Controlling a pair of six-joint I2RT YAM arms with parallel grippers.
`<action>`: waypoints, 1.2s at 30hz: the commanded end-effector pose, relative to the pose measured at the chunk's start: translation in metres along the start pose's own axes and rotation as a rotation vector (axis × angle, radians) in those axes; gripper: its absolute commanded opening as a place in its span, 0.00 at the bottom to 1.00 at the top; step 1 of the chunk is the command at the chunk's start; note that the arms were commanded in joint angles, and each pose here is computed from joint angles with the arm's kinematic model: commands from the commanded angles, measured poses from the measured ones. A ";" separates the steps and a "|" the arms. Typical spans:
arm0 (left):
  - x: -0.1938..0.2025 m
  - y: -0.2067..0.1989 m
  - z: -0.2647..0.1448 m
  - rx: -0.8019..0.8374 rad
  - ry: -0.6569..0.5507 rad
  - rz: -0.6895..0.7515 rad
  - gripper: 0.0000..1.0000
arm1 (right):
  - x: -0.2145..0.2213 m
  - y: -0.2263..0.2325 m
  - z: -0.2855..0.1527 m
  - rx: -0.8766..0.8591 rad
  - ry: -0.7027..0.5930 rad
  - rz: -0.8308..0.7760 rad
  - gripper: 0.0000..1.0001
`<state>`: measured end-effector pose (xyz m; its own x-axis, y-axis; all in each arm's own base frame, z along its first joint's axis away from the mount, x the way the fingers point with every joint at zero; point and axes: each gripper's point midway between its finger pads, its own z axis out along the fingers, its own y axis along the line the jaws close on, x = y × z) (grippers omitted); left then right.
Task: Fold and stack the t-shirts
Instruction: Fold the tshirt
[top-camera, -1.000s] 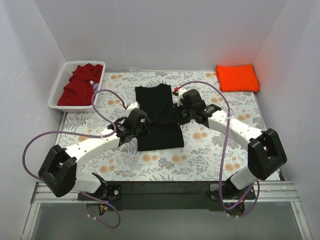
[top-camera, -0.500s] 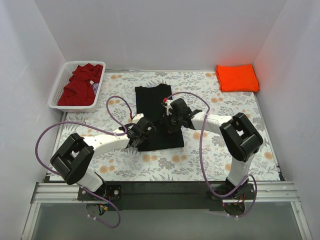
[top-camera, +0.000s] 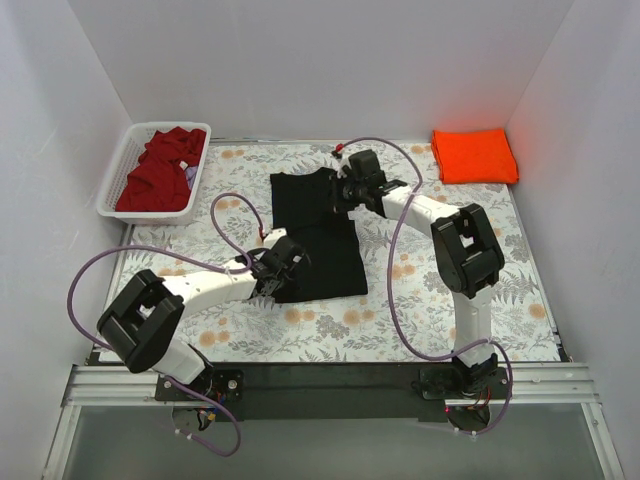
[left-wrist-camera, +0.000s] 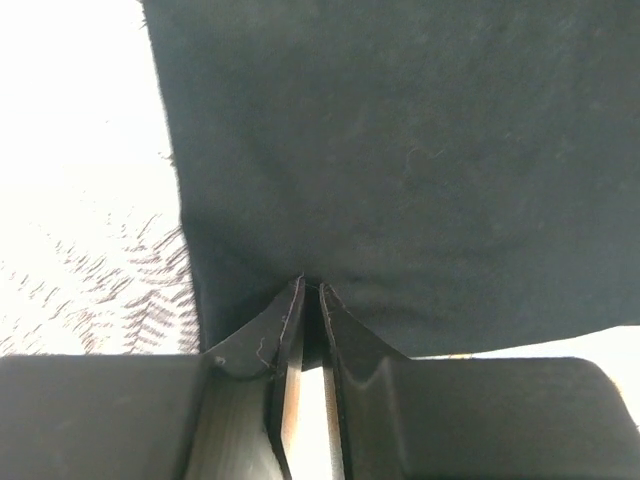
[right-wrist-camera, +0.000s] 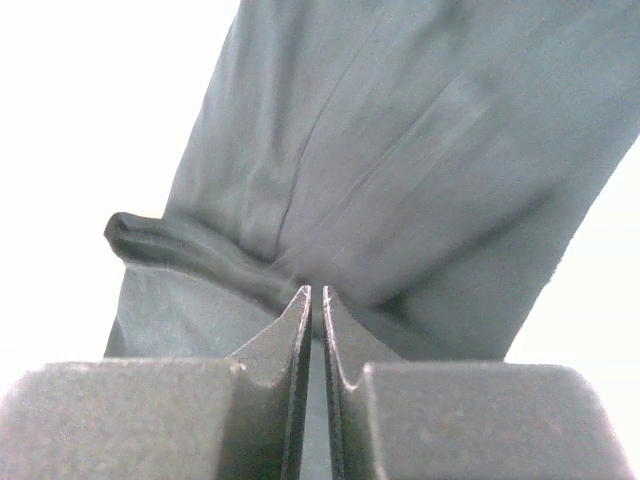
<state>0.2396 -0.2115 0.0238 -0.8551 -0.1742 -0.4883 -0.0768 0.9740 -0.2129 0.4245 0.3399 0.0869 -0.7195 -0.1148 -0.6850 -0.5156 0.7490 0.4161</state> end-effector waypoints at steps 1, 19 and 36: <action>-0.003 0.010 -0.013 -0.025 -0.026 -0.003 0.12 | -0.043 0.003 -0.022 -0.074 -0.088 0.034 0.15; -0.162 -0.017 0.016 0.346 -0.244 -0.306 0.17 | 0.014 0.003 -0.050 -0.444 -0.040 0.232 0.31; -0.167 0.012 0.058 0.317 -0.126 -0.396 0.22 | 0.011 -0.052 -0.042 -0.413 -0.058 0.344 0.31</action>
<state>0.4225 -0.1852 0.0307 -0.7146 -0.5725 -0.4019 -0.2162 0.7272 -0.6515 0.4283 0.2760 0.0397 -0.8993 0.1236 -0.4196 -0.3298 0.4384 0.8361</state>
